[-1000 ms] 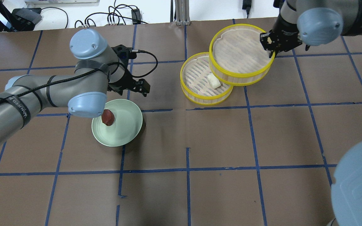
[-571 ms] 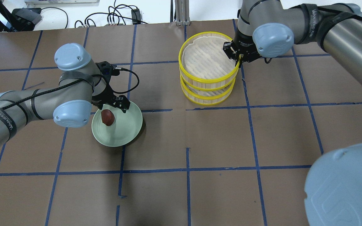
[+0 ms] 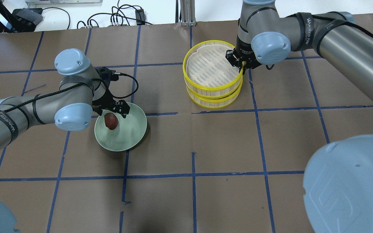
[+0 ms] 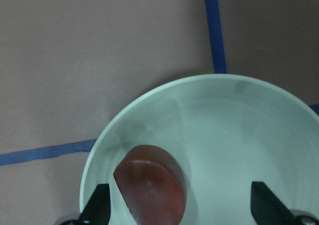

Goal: Place buns in different layers of steamer
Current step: 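Grasp the brown bun on the green plate with the left gripper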

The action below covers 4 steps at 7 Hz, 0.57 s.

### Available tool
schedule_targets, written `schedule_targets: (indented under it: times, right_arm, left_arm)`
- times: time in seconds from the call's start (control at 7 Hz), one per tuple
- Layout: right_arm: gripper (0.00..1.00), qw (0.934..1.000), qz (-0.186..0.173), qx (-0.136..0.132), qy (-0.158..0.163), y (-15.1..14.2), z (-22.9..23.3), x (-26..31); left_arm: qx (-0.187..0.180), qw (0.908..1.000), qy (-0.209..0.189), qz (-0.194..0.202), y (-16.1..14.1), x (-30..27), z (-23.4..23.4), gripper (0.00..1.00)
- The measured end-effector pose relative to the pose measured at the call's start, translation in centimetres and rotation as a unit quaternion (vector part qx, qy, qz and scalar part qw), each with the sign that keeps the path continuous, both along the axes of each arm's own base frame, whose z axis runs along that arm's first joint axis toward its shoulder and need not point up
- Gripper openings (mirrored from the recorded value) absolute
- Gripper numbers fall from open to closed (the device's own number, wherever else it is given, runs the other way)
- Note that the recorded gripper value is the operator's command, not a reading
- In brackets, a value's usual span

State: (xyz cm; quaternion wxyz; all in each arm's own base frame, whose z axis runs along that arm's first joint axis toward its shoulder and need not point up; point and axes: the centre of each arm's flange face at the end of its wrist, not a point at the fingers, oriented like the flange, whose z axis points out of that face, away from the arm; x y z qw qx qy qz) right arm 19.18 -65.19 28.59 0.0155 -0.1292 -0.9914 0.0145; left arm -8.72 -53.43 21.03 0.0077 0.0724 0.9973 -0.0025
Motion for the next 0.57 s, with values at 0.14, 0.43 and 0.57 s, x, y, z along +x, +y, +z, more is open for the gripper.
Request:
schedule_targets:
  times: [0.14, 0.43, 0.57]
  right_arm:
    - [0.17, 1.0000, 0.002, 0.001, 0.001, 0.1, -0.1, 0.0]
    - [0.17, 1.0000, 0.005, 0.001, 0.002, 0.3, 0.0, -0.1]
    - [0.18, 1.0000, 0.005, 0.001, 0.001, 0.3, 0.1, -0.2]
  left_arm:
    - [0.003, 1.0000, 0.000, 0.000, 0.0, 0.0, -0.3, 0.07]
    - [0.013, 0.9999, 0.001, 0.003, 0.3, 0.1, -1.3, 0.01]
    - [0.013, 0.9999, 0.001, 0.004, 0.3, 0.1, -1.4, 0.01]
